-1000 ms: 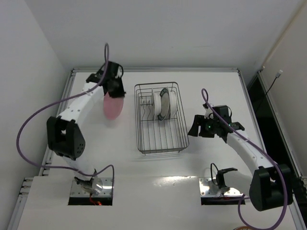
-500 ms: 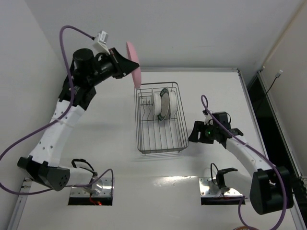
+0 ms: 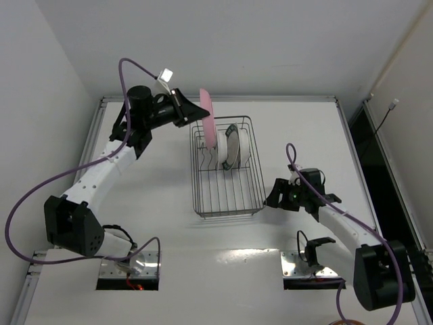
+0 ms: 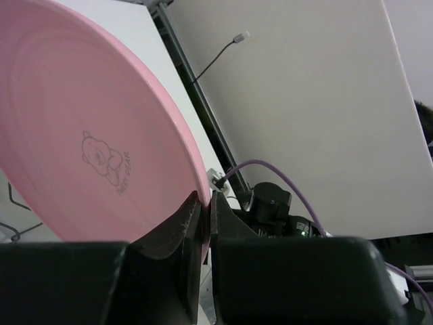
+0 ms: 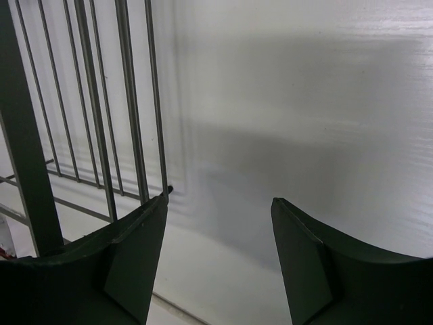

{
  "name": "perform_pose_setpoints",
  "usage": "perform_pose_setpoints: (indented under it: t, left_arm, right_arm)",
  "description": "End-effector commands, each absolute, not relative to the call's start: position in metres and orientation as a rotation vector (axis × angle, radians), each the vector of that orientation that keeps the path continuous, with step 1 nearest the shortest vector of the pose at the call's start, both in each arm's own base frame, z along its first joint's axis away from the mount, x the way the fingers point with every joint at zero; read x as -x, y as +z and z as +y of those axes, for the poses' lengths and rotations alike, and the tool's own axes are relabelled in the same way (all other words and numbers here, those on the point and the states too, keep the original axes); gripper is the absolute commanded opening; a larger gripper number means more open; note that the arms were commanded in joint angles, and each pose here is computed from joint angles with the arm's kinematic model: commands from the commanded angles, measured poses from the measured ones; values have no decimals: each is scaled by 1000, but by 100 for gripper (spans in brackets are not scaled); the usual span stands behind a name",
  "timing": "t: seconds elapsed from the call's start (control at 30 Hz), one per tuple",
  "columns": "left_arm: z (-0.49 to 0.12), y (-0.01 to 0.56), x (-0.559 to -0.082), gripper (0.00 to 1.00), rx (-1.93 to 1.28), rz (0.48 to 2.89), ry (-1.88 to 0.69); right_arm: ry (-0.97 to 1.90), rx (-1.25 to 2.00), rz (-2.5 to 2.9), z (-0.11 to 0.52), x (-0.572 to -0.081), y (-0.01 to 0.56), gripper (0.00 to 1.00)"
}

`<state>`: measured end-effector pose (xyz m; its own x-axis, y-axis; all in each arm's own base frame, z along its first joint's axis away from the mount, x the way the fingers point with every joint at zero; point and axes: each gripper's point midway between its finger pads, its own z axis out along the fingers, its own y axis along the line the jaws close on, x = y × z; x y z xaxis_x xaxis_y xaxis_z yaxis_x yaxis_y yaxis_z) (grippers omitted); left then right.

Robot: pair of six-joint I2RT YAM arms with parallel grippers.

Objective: Load the plates into the dish rack

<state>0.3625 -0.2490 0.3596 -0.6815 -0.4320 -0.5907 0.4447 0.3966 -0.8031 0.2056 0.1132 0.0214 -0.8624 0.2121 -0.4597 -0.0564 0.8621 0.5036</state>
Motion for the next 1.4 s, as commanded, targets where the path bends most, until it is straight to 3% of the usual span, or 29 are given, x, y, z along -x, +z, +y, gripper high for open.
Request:
perform_pose_setpoints:
  t: [0.0, 1.03, 1.1, 1.17, 1.2, 1.23, 1.27, 1.37]
  left_arm:
    - [-247, 387, -350, 0, -94, 1741, -1440]
    - [-246, 228, -379, 0, -21, 2046, -1398]
    - [-247, 220, -382, 7, -4, 2089, -1393]
    - [-249, 227, -381, 23, -39, 2073, -1405]
    - [-250, 228, -383, 39, -48, 2071, -1413]
    - [-251, 227, -380, 48, -51, 2083, -1425]
    - [-251, 232, -381, 62, -58, 2072, -1424]
    - [-253, 244, -382, 85, -79, 2056, -1436]
  right_arm:
    - [737, -93, 2444, 120, -220, 33, 60]
    - [719, -57, 2470, 118, -221, 38, 60]
    - [733, -51, 2466, 120, -222, 44, 60]
    - [744, -44, 2459, 122, -223, 48, 61]
    - [745, -40, 2446, 122, -226, 53, 61]
    - [745, -40, 2445, 122, -224, 54, 61]
    - [745, -34, 2427, 123, -228, 63, 61]
    - [735, -34, 2412, 122, -233, 80, 61]
